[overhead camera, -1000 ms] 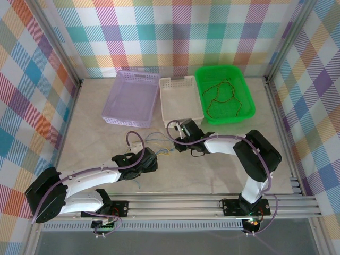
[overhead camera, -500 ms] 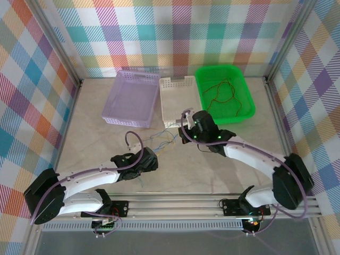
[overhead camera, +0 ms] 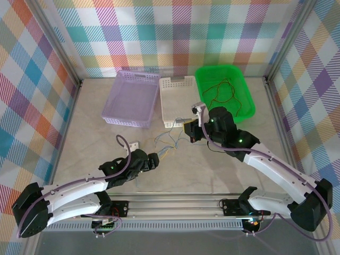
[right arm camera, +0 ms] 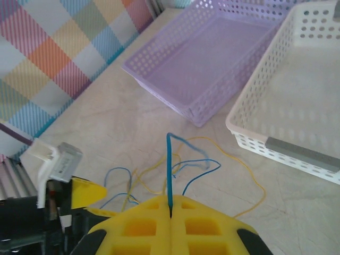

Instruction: Untangle the cables

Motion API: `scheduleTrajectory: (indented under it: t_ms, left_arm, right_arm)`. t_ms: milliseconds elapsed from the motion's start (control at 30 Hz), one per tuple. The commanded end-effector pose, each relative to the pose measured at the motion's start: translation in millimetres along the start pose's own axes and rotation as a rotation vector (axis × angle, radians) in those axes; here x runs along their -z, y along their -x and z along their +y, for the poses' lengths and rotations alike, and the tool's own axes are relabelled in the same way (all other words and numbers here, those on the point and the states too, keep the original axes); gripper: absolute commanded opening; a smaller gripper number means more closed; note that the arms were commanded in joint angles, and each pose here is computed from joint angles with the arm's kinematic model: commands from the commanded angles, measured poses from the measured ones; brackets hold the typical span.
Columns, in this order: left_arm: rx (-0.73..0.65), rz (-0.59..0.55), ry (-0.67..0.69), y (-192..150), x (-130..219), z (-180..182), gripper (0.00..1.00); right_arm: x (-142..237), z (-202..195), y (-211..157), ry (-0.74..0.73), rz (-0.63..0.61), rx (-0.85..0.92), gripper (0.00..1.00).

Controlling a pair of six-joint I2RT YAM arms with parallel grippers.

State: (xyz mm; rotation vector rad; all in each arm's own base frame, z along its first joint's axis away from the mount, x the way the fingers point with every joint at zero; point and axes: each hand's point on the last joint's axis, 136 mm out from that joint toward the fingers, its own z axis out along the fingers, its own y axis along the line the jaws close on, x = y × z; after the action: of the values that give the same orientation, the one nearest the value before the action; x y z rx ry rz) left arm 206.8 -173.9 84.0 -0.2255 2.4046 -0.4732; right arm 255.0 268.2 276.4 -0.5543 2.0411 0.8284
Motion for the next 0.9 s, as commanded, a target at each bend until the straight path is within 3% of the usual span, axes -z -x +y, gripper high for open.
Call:
scheduleTrajectory:
  t_ms: [0, 367, 867]
  left_arm:
    - [0.021, 0.014, -0.049, -6.0, -3.3, -9.3, 1.00]
    - [0.044, 0.055, -0.182, -19.8, -23.9, -37.4, 1.00]
    - [-0.029, -0.018, -0.092, 2.2, -48.9, -53.4, 1.00]
  right_arm:
    - [13.7, 11.6, 9.9, 0.046, -0.012, -0.021, 0.00]
    - [27.6, 31.2, 24.2, 0.126, -0.029, -0.053, 0.00]
    - [49.9, 54.3, 35.9, 0.229, -0.055, -0.093, 0.00]
